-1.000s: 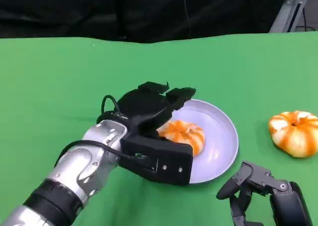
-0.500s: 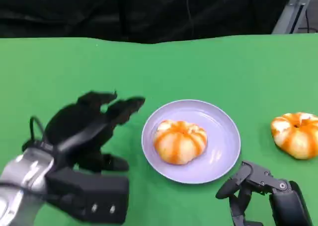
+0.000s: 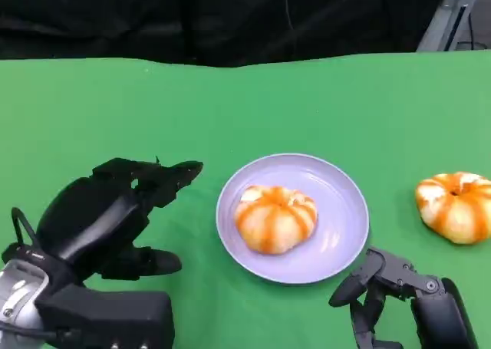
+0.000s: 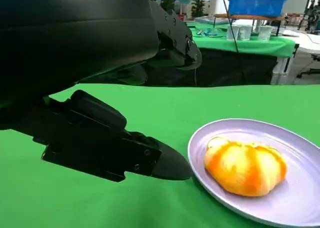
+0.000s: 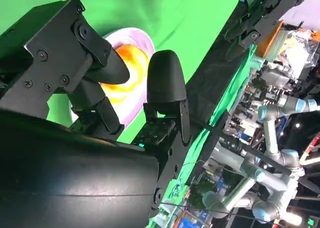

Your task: Grasp the bread from the table and place it into the plate.

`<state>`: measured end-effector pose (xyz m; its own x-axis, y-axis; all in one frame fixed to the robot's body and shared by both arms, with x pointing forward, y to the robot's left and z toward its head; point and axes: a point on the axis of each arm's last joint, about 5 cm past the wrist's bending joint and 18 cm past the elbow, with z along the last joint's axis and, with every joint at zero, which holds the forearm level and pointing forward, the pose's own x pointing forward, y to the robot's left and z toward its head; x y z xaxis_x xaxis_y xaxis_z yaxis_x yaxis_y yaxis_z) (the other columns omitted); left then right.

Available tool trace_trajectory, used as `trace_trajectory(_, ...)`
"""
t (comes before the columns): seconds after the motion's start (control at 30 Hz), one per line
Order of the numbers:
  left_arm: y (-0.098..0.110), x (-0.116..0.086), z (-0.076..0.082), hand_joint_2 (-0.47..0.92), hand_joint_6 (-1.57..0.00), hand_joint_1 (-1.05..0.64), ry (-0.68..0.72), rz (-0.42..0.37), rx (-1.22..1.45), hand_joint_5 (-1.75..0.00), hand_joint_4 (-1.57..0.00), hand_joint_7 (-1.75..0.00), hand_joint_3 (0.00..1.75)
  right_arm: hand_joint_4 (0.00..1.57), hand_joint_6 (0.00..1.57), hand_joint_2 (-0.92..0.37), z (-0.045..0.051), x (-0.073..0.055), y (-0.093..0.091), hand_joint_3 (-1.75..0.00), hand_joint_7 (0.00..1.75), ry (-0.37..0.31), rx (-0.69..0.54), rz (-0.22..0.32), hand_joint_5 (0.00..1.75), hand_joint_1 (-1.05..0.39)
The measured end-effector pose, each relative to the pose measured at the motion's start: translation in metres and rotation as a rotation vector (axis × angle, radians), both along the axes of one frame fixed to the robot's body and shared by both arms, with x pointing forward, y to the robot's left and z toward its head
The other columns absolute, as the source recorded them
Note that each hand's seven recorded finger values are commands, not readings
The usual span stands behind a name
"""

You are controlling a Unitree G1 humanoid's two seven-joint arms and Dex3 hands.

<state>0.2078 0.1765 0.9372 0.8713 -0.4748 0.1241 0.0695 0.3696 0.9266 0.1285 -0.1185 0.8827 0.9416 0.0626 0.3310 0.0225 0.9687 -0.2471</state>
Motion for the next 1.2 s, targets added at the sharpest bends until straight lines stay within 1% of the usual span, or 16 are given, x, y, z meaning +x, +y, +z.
trace_trajectory(0.23,0.000,0.000,0.000,0.92,-0.31,-0.64,-0.002,0.001,-0.001,-0.41,-0.26,-0.05,0.13,0.92,0.85,-0.26,-0.0001,0.000,0.000,-1.43,1.31,0.000,0.000,0.000,1.72,0.06)
trace_trajectory(0.27,0.000,0.000,0.000,0.84,-0.71,-0.23,-0.002,0.001,-0.001,-0.92,-0.61,-0.47,0.44,0.91,0.85,-0.27,-0.0001,0.000,0.000,-1.40,1.30,0.000,0.000,0.000,1.71,0.04)
trace_trajectory(0.3,0.001,-0.003,-0.002,0.73,-0.79,-0.09,0.013,0.002,-0.079,-1.13,-0.72,-0.74,0.69,0.90,0.85,-0.28,0.0002,0.000,0.000,-1.39,1.30,-0.001,-0.001,0.004,1.71,0.03)
trace_trajectory(0.33,0.002,-0.010,-0.008,0.66,-0.83,-0.02,0.029,0.014,-0.205,-1.23,-0.77,-0.89,0.84,0.90,0.85,-0.28,0.0002,0.000,0.000,-1.38,1.30,-0.001,-0.001,0.001,1.71,0.03)
trace_trajectory(0.37,-0.001,-0.019,-0.016,0.62,-0.84,0.03,0.054,0.019,-0.350,-1.30,-0.81,-0.99,0.94,0.90,0.85,-0.29,0.0000,0.000,-0.001,-1.37,1.30,0.001,-0.002,-0.001,1.70,0.03)
trace_trajectory(0.43,-0.007,-0.042,-0.035,0.60,-0.85,0.05,0.126,0.051,-0.621,-1.33,-0.82,-1.04,0.99,0.90,0.85,-0.29,-0.0001,0.000,-0.001,-1.37,1.29,0.001,-0.006,-0.001,1.70,0.03)
trace_trajectory(0.47,-0.007,-0.054,-0.044,0.59,-0.85,0.06,0.152,0.093,-0.745,-1.34,-0.83,-1.06,1.00,0.90,0.85,-0.29,-0.0001,0.000,-0.002,-1.36,1.29,0.001,-0.006,-0.002,1.70,0.03)
trace_trajectory(0.53,-0.003,-0.065,-0.052,0.58,-0.85,0.06,0.170,0.157,-0.825,-1.34,-0.83,-1.07,1.01,0.90,0.85,-0.29,-0.0002,0.000,-0.003,-1.36,1.29,0.001,-0.007,-0.005,1.70,0.03)
trace_trajectory(0.57,0.001,-0.066,-0.052,0.53,-0.81,0.03,0.168,0.175,-0.837,-1.58,-0.82,-1.33,1.14,0.90,0.85,-0.29,0.0001,0.000,-0.003,-1.37,1.30,-0.001,-0.008,-0.004,1.70,0.04)
trace_trajectory(0.6,0.002,-0.066,-0.052,0.50,-0.79,0.02,0.167,0.182,-0.860,-1.66,-0.82,-1.44,1.19,0.89,0.85,-0.29,0.0004,0.001,-0.003,-1.38,1.30,-0.003,-0.007,-0.003,1.70,0.04)
trace_trajectory(0.63,0.003,-0.065,-0.052,0.49,-0.78,0.02,0.172,0.182,-0.902,-1.70,-0.82,-1.49,1.22,0.89,0.85,-0.28,0.0005,0.001,-0.003,-1.38,1.31,-0.004,-0.005,-0.003,1.71,0.05)
trace_trajectory(0.7,0.000,-0.064,-0.054,0.48,-0.77,0.01,0.201,0.169,-0.964,-1.74,-0.81,-1.54,1.25,0.89,0.84,-0.28,0.0000,0.001,-0.005,-1.39,1.31,-0.004,-0.001,-0.005,1.71,0.05)
trace_trajectory(0.93,0.000,-0.063,-0.058,0.46,-0.75,-0.01,0.275,0.156,-1.021,-1.75,-0.81,-1.57,1.29,0.90,0.84,-0.27,-0.0002,0.000,-0.005,-1.40,1.32,-0.008,0.001,-0.003,1.71,0.05)
trace_trajectory(1.2,-0.001,-0.063,-0.059,0.45,-0.75,-0.01,0.285,0.155,-1.035,-1.75,-0.81,-1.58,1.30,0.90,0.84,-0.27,-0.0002,0.000,-0.005,-1.40,1.32,-0.009,0.000,-0.004,1.71,0.05)
